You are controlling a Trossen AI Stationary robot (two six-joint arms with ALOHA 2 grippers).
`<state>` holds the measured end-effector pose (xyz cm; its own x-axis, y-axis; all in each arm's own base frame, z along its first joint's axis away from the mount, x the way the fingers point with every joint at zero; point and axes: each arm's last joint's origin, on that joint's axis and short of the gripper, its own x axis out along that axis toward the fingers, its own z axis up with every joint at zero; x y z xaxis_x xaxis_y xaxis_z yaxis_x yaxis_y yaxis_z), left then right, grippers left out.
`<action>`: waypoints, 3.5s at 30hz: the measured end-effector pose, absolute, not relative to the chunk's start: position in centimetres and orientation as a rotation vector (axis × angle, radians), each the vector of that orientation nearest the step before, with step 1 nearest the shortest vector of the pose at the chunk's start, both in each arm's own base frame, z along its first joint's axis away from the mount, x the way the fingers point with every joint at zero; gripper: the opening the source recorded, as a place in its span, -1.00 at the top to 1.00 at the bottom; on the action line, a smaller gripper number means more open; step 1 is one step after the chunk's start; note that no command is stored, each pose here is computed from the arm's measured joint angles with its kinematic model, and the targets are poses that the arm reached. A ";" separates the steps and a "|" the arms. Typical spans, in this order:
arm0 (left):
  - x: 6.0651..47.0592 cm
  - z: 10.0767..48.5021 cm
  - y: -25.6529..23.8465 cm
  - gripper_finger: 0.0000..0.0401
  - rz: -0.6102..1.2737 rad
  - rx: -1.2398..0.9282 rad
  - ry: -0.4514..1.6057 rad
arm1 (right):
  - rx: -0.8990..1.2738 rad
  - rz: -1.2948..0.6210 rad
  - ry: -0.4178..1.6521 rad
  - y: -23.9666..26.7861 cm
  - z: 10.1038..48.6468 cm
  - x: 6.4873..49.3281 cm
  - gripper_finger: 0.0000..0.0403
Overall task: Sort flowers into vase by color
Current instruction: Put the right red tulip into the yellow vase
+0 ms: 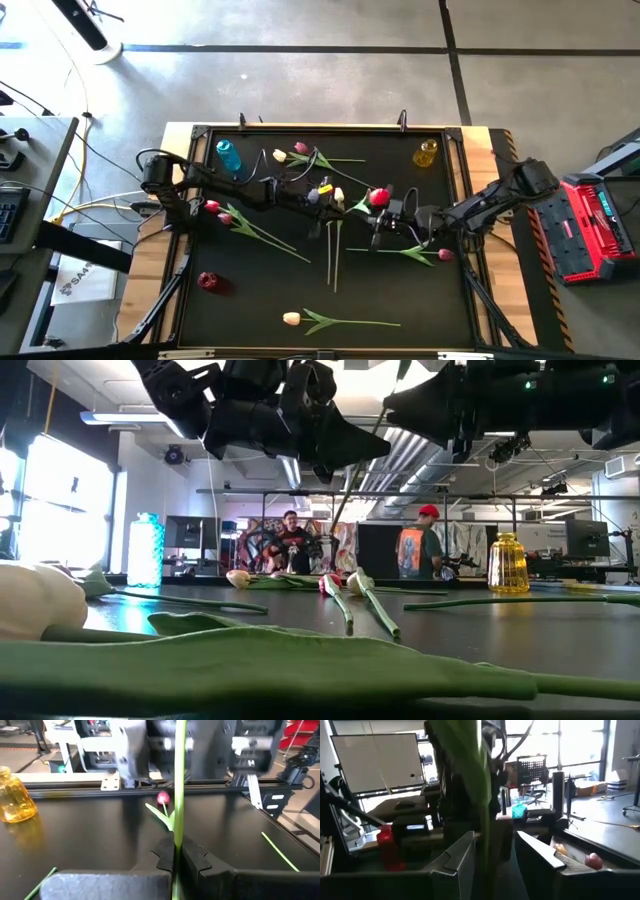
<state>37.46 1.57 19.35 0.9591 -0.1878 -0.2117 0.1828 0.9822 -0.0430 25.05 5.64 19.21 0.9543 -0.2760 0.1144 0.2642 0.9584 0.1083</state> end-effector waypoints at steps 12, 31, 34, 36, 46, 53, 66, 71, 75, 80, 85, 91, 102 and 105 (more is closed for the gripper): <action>37.3 18.8 1.8 1.00 -0.108 -0.028 0.278 | 0.170 -0.273 -0.168 6.0 17.9 25.7 0.35; 37.2 18.2 1.0 0.98 -0.138 0.050 0.340 | 0.129 -0.392 -0.168 5.7 18.0 25.6 0.91; 37.1 18.0 0.9 0.88 -0.140 0.046 0.355 | 0.110 -0.399 -0.163 5.7 18.1 25.7 0.94; 37.1 17.9 1.0 0.77 -0.108 0.055 0.375 | 0.100 -0.440 -0.153 5.5 18.2 25.7 0.98; 36.4 16.6 1.4 0.30 -0.042 0.075 0.466 | -0.025 -1.020 -0.015 2.6 21.5 22.7 1.00; 35.3 15.4 2.0 0.28 -0.012 0.050 0.439 | -0.050 -1.278 -0.004 -0.1 25.2 19.4 1.00; 34.6 14.5 2.2 0.28 0.014 0.046 0.467 | -0.058 -1.664 0.064 -4.2 29.6 13.6 1.00; 34.6 14.6 2.2 0.28 0.014 0.047 0.461 | -0.056 -1.730 0.067 -5.0 29.9 12.7 1.00; 34.7 14.8 2.2 0.28 0.015 0.049 0.435 | -0.025 -1.735 0.030 -5.0 29.9 12.7 1.00; 34.7 14.8 2.2 0.28 0.013 0.059 0.432 | 0.021 -1.658 -0.026 -4.1 29.9 13.1 1.00; 34.8 14.9 2.2 0.28 0.012 0.067 0.428 | -0.104 -1.579 0.072 -3.4 30.3 13.1 1.00; 34.8 15.0 2.2 0.28 0.010 0.077 0.412 | -0.166 -1.380 0.025 -1.8 32.4 13.6 1.00; 34.8 15.1 2.2 0.28 0.013 0.068 0.405 | 0.084 -0.695 0.042 -0.8 32.8 16.2 1.00; 34.9 15.1 2.2 0.28 0.017 0.062 0.396 | 0.255 -0.629 0.125 -1.7 32.8 16.6 1.00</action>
